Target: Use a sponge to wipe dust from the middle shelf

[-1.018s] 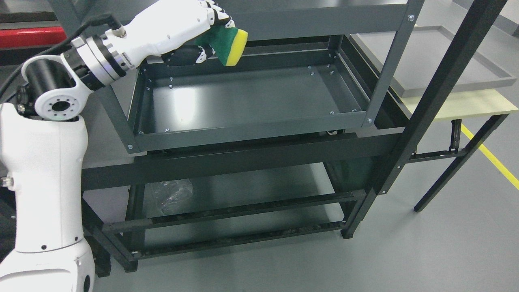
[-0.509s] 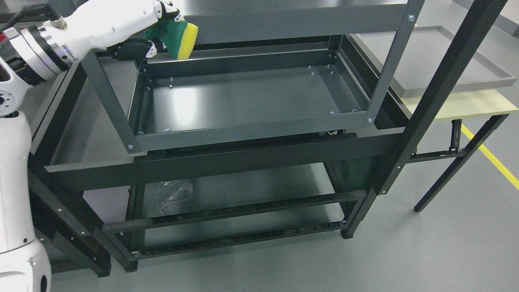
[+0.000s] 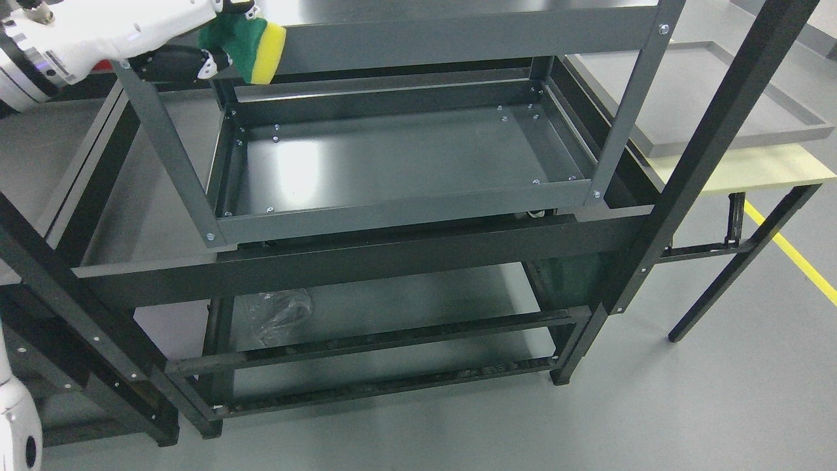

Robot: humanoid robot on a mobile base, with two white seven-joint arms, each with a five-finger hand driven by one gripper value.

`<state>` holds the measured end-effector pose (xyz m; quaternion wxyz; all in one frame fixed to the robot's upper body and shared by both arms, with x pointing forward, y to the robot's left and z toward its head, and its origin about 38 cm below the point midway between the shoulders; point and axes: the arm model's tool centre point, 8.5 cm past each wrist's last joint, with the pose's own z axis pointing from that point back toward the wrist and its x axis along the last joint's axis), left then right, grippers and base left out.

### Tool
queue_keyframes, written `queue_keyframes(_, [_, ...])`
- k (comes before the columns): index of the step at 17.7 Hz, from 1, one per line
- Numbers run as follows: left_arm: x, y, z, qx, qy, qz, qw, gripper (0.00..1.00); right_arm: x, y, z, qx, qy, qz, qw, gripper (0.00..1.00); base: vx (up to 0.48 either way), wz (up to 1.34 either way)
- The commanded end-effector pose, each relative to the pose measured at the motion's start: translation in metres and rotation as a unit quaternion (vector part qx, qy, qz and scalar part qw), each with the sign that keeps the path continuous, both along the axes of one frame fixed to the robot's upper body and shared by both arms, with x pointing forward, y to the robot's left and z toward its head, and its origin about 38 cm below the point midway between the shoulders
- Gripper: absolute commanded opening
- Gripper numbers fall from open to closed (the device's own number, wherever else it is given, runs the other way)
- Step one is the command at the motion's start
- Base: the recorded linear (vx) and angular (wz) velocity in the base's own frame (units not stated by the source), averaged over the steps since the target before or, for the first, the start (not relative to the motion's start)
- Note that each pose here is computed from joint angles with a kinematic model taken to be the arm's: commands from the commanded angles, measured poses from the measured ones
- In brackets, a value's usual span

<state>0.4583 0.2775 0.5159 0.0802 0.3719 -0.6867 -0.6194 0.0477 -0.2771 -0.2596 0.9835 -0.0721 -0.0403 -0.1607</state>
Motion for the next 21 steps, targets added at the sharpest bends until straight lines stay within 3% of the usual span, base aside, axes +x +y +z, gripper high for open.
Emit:
queue_keyframes(1, [0.036,-0.069,-0.01,0.024,0.039,-0.027,0.999,0.06,-0.002,-0.01,0.001,0.001,0.026,-0.002,1.0,1.0,0.0,0.0])
queue_keyframes(6, [0.062,-0.161,-0.023,0.011,0.08,-0.074,0.994,0.06,-0.002,-0.01,0.001,0.001,0.027,-0.002,1.0,1.0,0.007,0.0])
queue_keyframes(11, [0.071,-0.184,-0.012,0.005,0.07,-0.089,0.994,0.06,-0.001,-0.01,0.001,0.001,0.025,-0.002,1.0,1.0,0.031,0.0])
queue_keyframes(17, [0.097,-0.194,-0.043,-0.042,0.111,-0.085,0.989,0.07,-0.001,-0.01,0.001,0.001,0.025,-0.002,1.0,1.0,0.015,0.0])
queue_keyframes(21, [0.098,-0.209,-0.056,-0.037,0.133,-0.088,0.987,0.07,-0.001,-0.01,0.001,0.001,0.026,-0.002,1.0,1.0,0.0,0.0])
